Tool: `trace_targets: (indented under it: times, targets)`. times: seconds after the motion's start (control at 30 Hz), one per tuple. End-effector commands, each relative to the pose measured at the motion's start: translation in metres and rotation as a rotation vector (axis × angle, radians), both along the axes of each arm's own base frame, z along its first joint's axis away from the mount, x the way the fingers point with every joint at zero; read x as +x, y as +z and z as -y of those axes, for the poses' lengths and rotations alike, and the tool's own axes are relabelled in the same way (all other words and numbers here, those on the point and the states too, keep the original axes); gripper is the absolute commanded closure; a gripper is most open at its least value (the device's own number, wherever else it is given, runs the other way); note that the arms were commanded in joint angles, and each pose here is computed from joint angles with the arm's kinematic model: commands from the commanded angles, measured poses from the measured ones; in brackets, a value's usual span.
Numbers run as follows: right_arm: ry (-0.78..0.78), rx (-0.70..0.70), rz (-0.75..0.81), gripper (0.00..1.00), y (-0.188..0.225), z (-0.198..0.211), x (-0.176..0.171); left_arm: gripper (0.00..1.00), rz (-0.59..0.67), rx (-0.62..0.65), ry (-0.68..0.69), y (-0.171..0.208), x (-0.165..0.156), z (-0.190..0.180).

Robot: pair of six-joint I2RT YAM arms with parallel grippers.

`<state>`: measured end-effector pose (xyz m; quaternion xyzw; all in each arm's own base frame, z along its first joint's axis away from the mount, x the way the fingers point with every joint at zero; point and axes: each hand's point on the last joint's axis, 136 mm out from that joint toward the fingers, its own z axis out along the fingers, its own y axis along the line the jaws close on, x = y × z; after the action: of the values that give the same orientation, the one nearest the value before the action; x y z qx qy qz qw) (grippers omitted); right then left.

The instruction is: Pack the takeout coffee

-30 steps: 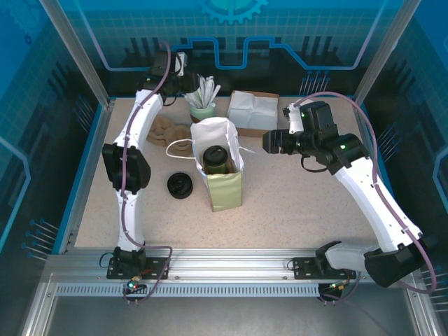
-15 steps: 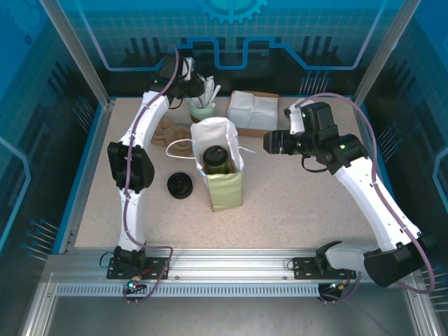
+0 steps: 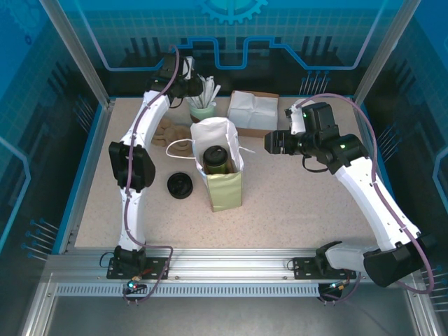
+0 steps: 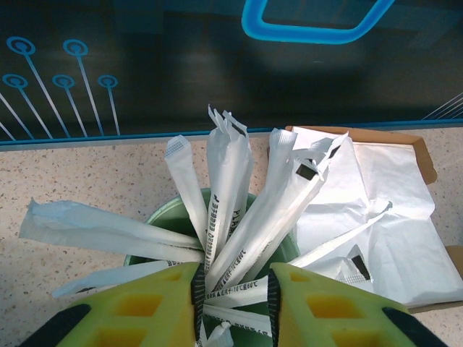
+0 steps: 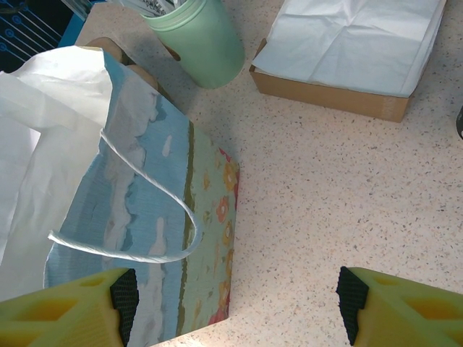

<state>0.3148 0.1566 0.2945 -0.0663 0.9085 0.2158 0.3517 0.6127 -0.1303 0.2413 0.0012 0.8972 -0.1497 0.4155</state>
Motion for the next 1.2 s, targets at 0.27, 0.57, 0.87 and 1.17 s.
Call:
trace_targets:
  times: [0.27,0.57,0.87,1.17]
  targets:
    - [0.001,0.003,0.011,0.25,0.0,0.005,0.001,0.76,0.015,0.027,0.002,-0.003,0.008,0.0]
    - [-0.009,0.0,0.019,0.25,0.0,0.01,-0.001,0.88,0.03,0.007,-0.002,0.009,0.005,0.002]
    - [-0.024,0.003,0.041,0.25,0.006,0.017,-0.004,0.9,0.123,-0.038,-0.011,0.065,-0.008,0.006]
    - [-0.027,0.01,0.056,0.25,0.01,0.02,-0.01,0.83,0.231,-0.048,0.001,0.14,-0.043,-0.002]
